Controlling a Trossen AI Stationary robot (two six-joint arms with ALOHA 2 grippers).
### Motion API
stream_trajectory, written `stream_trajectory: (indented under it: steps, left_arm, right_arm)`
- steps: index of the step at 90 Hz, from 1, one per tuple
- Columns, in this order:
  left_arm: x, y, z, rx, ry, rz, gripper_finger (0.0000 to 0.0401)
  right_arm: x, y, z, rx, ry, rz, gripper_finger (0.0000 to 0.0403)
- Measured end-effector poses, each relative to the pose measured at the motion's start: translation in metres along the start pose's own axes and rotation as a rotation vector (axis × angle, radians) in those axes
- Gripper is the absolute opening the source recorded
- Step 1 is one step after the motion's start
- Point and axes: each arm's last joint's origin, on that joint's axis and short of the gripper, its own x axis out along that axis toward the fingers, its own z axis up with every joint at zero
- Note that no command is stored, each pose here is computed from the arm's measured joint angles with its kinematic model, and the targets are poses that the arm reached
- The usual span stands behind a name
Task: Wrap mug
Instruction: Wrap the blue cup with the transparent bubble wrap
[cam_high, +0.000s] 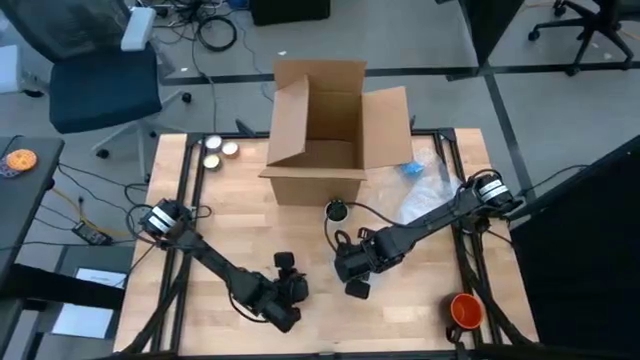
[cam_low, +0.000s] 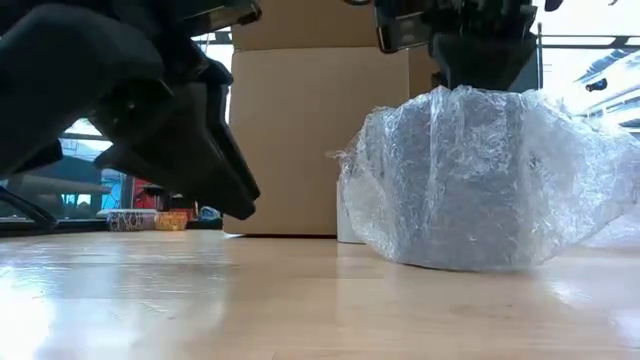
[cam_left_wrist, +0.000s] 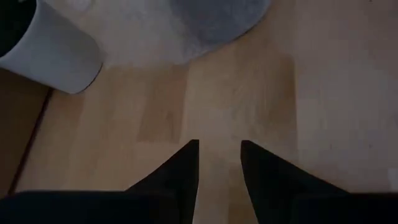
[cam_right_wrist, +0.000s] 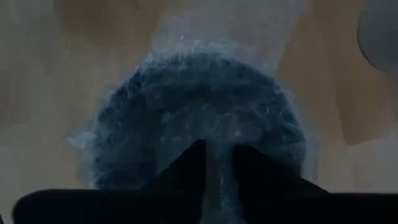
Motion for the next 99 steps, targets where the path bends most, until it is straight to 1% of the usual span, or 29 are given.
stream_trajectory:
  steps: [8, 18, 33, 46, 57, 72, 87, 99]
  left_arm:
    - [0.0, 0.0, 0.0, 0.0, 0.0, 0.0, 0.0105]
    - [0.0, 0.0, 0.0, 0.0, 0.0, 0.0, 0.0105]
    - [0.0, 0.0, 0.0, 0.0, 0.0, 0.0, 0.0105]
    - [0.0, 0.0, 0.0, 0.0, 0.0, 0.0, 0.0105]
    - [0.0, 0.0, 0.0, -0.001, -0.001, -0.001, 0.0105]
    - [0.0, -0.001, 0.002, -0.012, -0.013, -0.007, 0.0105]
    - [0.0, -0.002, 0.005, -0.039, -0.04, -0.021, 0.0105]
    - [0.0, -0.005, 0.01, -0.079, -0.081, -0.043, 0.0105]
  right_arm:
    - [-0.008, 0.003, 0.004, -0.012, 0.007, 0.007, 0.0023]
    - [-0.029, 0.011, 0.012, -0.041, -0.003, 0.019, 0.0004]
    - [-0.055, 0.014, 0.019, -0.062, -0.005, -0.005, 0.0004]
    - [-0.059, 0.014, 0.019, -0.064, -0.004, -0.016, 0.0001]
    - [-0.053, 0.013, 0.017, -0.05, -0.003, -0.02, 0.0001]
    - [-0.032, 0.012, 0.011, -0.059, -0.016, -0.004, 0.0]
    - [-0.004, 0.011, 0.002, -0.054, -0.018, 0.075, 0.0002]
    - [0.009, 0.006, -0.003, -0.037, -0.025, 0.105, 0.001]
